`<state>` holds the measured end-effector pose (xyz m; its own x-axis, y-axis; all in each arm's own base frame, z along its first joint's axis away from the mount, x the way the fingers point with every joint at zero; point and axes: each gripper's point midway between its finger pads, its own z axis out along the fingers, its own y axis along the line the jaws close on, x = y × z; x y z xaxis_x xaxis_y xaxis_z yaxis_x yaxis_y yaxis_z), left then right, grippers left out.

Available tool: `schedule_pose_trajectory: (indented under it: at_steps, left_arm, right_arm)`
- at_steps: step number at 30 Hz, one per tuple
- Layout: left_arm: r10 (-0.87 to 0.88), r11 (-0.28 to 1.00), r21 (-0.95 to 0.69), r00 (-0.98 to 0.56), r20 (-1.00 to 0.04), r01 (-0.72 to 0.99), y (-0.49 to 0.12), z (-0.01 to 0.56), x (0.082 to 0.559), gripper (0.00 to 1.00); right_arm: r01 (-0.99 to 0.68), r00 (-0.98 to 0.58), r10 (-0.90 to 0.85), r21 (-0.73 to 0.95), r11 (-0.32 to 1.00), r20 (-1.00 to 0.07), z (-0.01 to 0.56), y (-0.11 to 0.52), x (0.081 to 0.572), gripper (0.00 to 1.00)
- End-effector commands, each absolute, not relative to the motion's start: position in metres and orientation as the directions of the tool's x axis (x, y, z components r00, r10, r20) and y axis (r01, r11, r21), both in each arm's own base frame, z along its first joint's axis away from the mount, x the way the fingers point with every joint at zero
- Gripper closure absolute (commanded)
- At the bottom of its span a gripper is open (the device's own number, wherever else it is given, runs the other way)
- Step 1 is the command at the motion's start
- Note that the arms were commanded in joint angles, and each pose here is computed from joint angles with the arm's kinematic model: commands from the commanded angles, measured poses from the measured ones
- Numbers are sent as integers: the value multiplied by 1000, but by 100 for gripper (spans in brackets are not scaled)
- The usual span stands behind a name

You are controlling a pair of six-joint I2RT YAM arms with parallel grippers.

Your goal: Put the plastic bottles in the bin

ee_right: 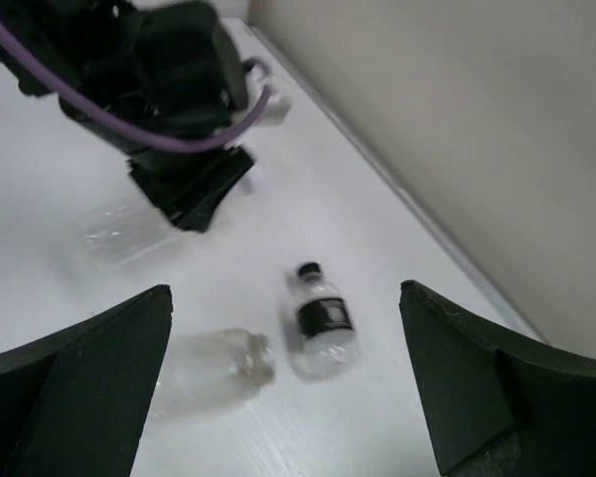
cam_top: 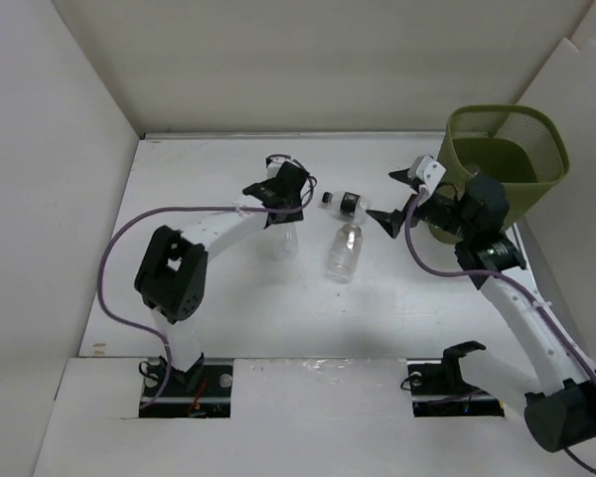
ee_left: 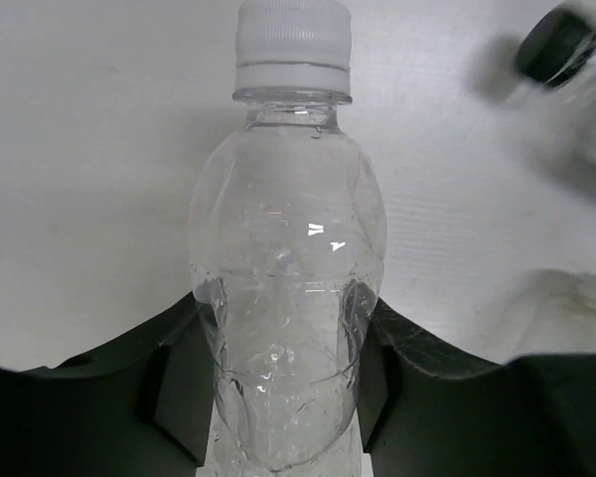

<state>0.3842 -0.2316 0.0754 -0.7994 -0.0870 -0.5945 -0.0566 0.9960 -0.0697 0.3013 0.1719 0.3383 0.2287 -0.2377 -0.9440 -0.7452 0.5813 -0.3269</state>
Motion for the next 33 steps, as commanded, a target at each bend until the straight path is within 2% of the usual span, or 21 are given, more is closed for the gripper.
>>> schedule_pose_trajectory:
  at_steps: [1,3,5,7,8,12,13,18,24,29,33]
  left_arm:
    - [-247,968,-224,-525,-814,-108,-216,213,402,100]
    - [-291,956,-280,-389,-874,-87,-211,253,410,100]
    - [-359,931,-363,-243,-901,-29,-205,302,412,100]
    - [-361,924,-377,-176,-916,67,-211,329,408,100]
    - [-399,903,-410,-106,-911,126,-211,352,403,100]
    - [-424,845,-392,9,-906,363,-228,389,378,100]
    - [-422,818,-372,17,-907,439,-236,395,369,100]
    - [-421,750,-334,22,-907,571,-252,404,348,100]
    - [-449,699,-333,26,-893,634,-259,414,337,100]
    - [-456,669,-330,16,-890,666,-265,415,332,100]
    - [-475,683,-337,42,-879,648,-255,423,328,100]
  right_arm:
    - [-809,296,-67,-287,513,-953,360,206,293,0]
    - [-841,342,26,-294,455,-939,373,232,288,0]
    - [-874,300,71,-244,420,-951,370,250,290,0]
    - [-883,320,122,-249,397,-940,386,268,287,0]
    - [-903,271,141,-201,379,-952,380,277,292,0]
    - [-934,266,328,-158,321,-907,408,298,285,0]
    - [-944,250,359,-143,297,-899,411,303,282,0]
    - [-961,214,436,-110,252,-874,425,324,279,0]
    - [-938,140,334,-16,347,-932,396,349,310,0]
    - [-919,135,326,5,394,-936,387,349,324,0]
    - [-875,134,272,15,483,-953,373,340,337,0]
